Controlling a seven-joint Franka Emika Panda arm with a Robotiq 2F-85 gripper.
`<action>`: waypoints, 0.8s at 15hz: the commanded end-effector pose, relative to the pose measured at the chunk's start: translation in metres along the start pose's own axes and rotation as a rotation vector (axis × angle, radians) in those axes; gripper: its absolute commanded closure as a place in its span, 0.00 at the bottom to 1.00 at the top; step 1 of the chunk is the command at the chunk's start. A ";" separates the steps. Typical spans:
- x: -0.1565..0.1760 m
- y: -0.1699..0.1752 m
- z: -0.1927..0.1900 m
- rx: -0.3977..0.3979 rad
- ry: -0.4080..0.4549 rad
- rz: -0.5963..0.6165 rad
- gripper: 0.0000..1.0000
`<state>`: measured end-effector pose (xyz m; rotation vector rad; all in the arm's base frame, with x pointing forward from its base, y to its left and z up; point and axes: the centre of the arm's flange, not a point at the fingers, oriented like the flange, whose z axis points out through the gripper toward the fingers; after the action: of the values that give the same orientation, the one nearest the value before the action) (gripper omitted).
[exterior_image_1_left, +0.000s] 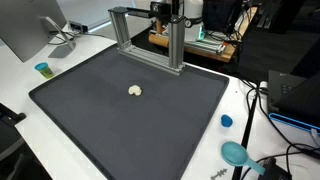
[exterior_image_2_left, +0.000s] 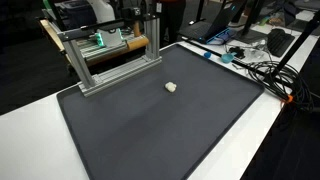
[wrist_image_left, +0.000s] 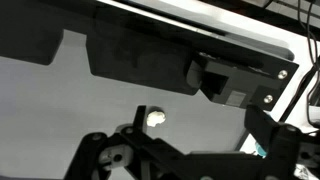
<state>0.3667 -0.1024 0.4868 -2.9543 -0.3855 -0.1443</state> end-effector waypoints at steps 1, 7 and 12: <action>0.000 0.000 0.000 0.000 0.000 0.000 0.00; 0.000 0.000 0.000 0.000 0.000 0.000 0.00; 0.004 -0.037 0.006 -0.005 0.071 0.082 0.00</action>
<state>0.3691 -0.0932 0.4876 -2.9595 -0.3312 -0.1589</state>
